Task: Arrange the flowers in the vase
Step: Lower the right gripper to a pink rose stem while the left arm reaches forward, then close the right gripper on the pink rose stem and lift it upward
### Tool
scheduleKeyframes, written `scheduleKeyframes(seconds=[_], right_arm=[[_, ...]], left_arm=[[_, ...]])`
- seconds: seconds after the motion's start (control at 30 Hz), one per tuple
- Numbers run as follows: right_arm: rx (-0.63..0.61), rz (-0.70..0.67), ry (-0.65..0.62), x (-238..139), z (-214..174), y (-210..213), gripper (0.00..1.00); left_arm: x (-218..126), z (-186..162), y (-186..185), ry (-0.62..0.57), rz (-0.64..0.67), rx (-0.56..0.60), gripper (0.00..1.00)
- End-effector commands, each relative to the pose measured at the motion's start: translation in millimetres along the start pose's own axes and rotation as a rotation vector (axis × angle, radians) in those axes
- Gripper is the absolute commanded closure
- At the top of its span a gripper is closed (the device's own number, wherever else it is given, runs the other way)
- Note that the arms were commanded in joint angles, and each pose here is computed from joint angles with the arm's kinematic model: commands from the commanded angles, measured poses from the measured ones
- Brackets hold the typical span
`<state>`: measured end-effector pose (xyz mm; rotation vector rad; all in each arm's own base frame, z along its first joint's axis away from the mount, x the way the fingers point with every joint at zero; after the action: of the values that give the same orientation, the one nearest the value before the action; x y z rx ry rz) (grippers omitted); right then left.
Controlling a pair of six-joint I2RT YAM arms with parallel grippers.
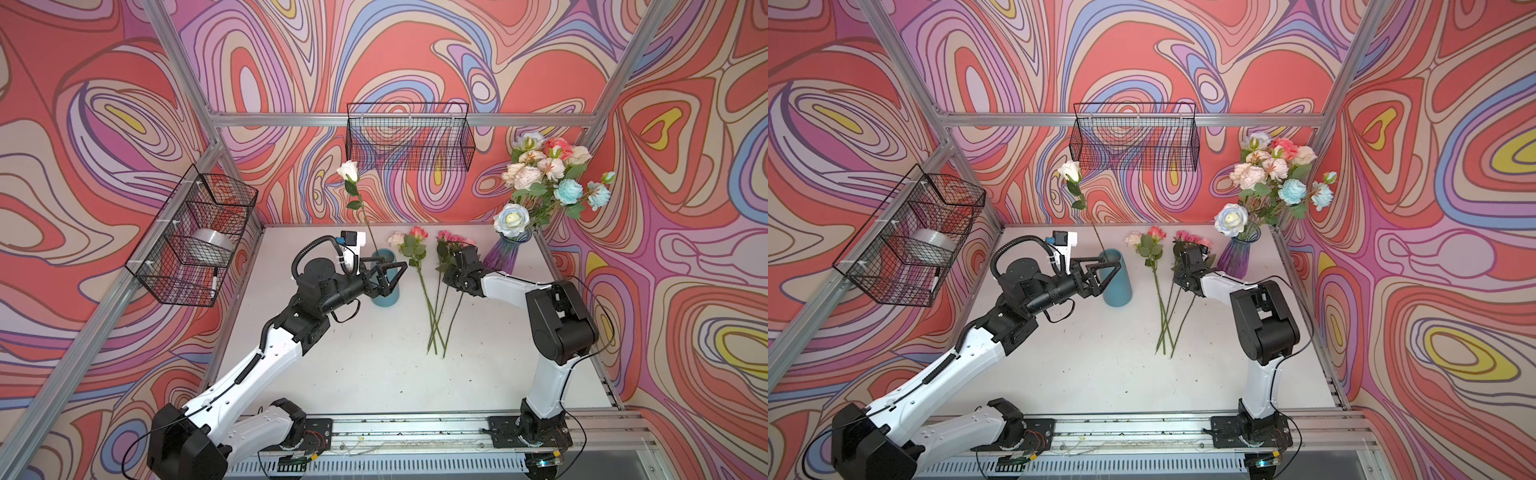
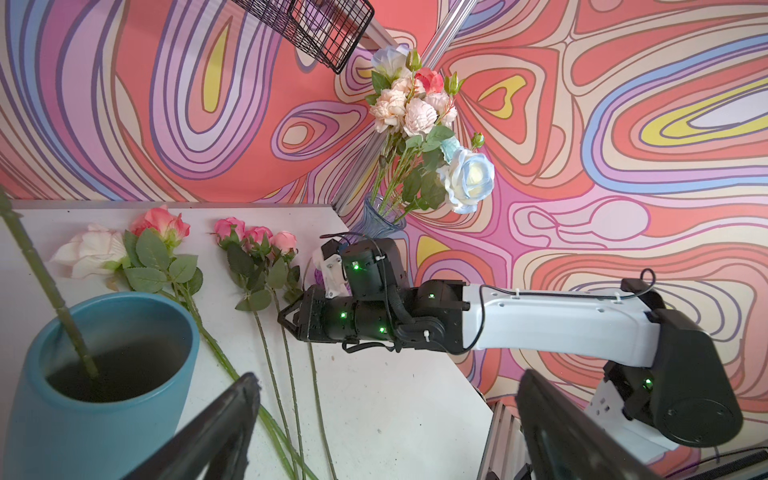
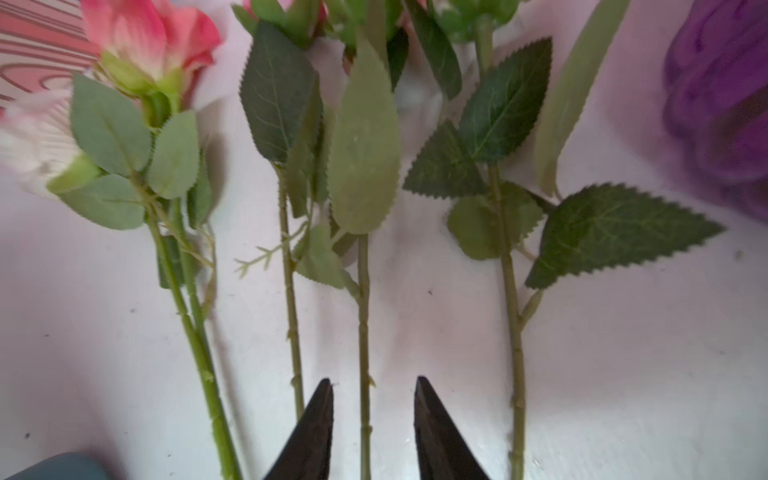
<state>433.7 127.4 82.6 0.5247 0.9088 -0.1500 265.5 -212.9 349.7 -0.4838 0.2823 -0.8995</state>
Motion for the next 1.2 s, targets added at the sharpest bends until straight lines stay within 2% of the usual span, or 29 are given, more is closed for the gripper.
scheduleKeyframes(seconds=[0.0, 0.17, 0.37, 0.6, 0.77, 0.93, 1.17], right_arm=[[0.007, 0.018, 0.028, 12.1, 0.2, 5.2, 0.74], [0.004, 0.053, 0.002, 1.1, 8.1, 12.3, 1.00], [0.000, 0.147, -0.083, -50.5, 27.6, 34.4, 1.00], [-0.110, 0.289, -0.250, -124.1, 33.0, 77.6, 1.00], [-0.222, 0.381, -0.418, -176.2, 22.4, 106.0, 1.00], [-0.282, 0.474, -0.517, -215.4, 14.1, 129.5, 1.00], [-0.344, 0.559, -0.652, -267.2, 10.0, 154.4, 1.00]], left_arm=[[-4.3, 2.7, -4.7, -0.022, -0.010, 0.024, 0.03], [-4.1, 3.1, -5.4, -0.021, -0.014, 0.025, 0.03], [-5.6, 4.7, -6.4, -0.026, -0.011, 0.034, 0.03], [-12.1, 8.9, -3.3, -0.049, 0.045, 0.077, 0.03], [-28.2, 18.7, 8.7, -0.110, 0.207, 0.136, 0.01], [-43.5, 26.4, 23.8, -0.176, 0.367, 0.148, 0.00], [-65.6, 38.9, 33.7, -0.267, 0.507, 0.179, 0.00]])
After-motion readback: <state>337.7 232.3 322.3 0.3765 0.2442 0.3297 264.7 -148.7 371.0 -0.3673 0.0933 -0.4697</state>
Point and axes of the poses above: each gripper's point midway between its finger pads, its own x axis out along the fingers, its own y axis along the line the jaws close on, z = x × y, the point moved 5 cm from there along -x, back along the fingers, and after that the axes turned 5 degrees about x, right-handed, at the moved point
